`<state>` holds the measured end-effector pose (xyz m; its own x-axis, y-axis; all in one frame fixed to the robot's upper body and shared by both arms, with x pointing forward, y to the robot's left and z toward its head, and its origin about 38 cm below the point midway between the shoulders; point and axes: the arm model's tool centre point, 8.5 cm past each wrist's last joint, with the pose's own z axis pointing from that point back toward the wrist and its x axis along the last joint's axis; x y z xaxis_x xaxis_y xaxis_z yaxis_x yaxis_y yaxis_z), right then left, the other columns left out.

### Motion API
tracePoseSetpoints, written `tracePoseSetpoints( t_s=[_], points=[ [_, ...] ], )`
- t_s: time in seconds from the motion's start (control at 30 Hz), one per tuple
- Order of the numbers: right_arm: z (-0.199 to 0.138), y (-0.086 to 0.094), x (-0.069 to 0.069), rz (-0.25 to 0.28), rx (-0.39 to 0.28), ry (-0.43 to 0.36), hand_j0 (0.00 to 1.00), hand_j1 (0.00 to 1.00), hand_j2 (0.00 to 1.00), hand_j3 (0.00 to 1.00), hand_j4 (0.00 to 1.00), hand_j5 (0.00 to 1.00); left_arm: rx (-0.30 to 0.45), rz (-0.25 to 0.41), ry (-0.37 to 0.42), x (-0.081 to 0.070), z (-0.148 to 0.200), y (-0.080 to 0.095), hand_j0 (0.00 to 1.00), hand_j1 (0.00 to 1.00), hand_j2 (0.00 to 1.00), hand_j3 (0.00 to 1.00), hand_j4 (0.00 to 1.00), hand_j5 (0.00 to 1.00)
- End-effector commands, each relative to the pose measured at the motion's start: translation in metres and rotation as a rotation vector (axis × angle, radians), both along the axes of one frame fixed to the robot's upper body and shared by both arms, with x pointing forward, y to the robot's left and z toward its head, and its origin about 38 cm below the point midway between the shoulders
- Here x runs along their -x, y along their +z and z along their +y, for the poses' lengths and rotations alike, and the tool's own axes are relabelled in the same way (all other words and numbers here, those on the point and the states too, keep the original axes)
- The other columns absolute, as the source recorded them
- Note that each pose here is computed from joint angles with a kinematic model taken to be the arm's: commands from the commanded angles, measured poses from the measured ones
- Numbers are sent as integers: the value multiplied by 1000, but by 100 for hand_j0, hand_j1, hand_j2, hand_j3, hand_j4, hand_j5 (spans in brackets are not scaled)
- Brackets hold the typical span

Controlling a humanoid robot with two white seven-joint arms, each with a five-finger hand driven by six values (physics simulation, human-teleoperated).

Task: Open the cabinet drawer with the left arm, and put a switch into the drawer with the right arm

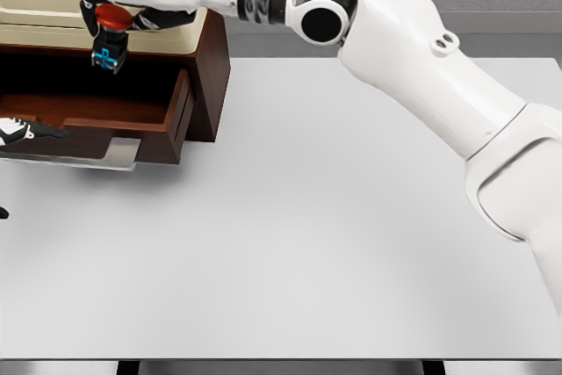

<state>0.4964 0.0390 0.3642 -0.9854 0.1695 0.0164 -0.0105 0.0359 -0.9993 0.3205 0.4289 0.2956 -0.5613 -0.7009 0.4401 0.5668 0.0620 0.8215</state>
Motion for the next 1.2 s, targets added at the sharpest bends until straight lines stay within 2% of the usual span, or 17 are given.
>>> tracePoseSetpoints(
  t_s=[0.0,0.17,0.27,0.57,0.67,0.7,0.83,0.87,0.9,0.93,1.0,1.07,1.17],
  points=[
    [2,1,-1,0,-5,-3,49,49,49,49,49,49,6,1,2,0,0,0,100,100,100,100,100,100],
    [14,-3,-1,19,-6,-2,49,49,49,49,49,49,5,9,-2,1,-1,-2,100,100,100,100,100,100],
    [13,-7,-6,33,1,-21,49,49,49,49,49,49,5,11,-1,1,-1,-2,100,100,100,100,100,100],
    [11,-9,-8,27,13,-31,50,50,50,50,50,50,5,16,-5,1,-2,-5,100,100,100,100,100,100],
    [5,-8,-15,29,20,-59,50,50,50,50,50,50,8,17,-6,1,-3,-6,100,100,100,100,100,100],
    [2,-5,-17,13,19,-70,50,50,50,50,50,50,8,15,-6,1,-3,-5,100,100,100,100,100,100],
    [0,-6,-20,17,20,-82,50,50,50,50,50,50,7,18,-10,1,-3,-6,100,100,100,100,100,100],
    [0,-6,-20,17,21,-82,52,52,52,52,52,52,7,17,-11,1,-4,-6,100,100,100,100,100,100],
    [0,-6,-20,19,22,-82,66,66,66,66,66,66,7,23,-9,1,-3,-8,100,100,100,100,100,100],
    [-1,-6,-21,20,22,-85,75,75,75,75,75,75,9,24,-11,1,-4,-9,100,100,100,100,100,100],
    [-2,-7,-22,24,20,-87,85,85,85,85,85,85,10,19,-12,1,-4,-8,100,100,100,100,100,100],
    [-2,-11,-22,30,20,-87,90,90,90,90,90,90,10,21,-12,1,-4,-8,100,100,100,100,100,100],
    [-1,-10,-20,26,17,-82,90,90,90,90,90,90,10,21,-12,1,-4,-8,100,100,100,100,100,100]
  ],
)
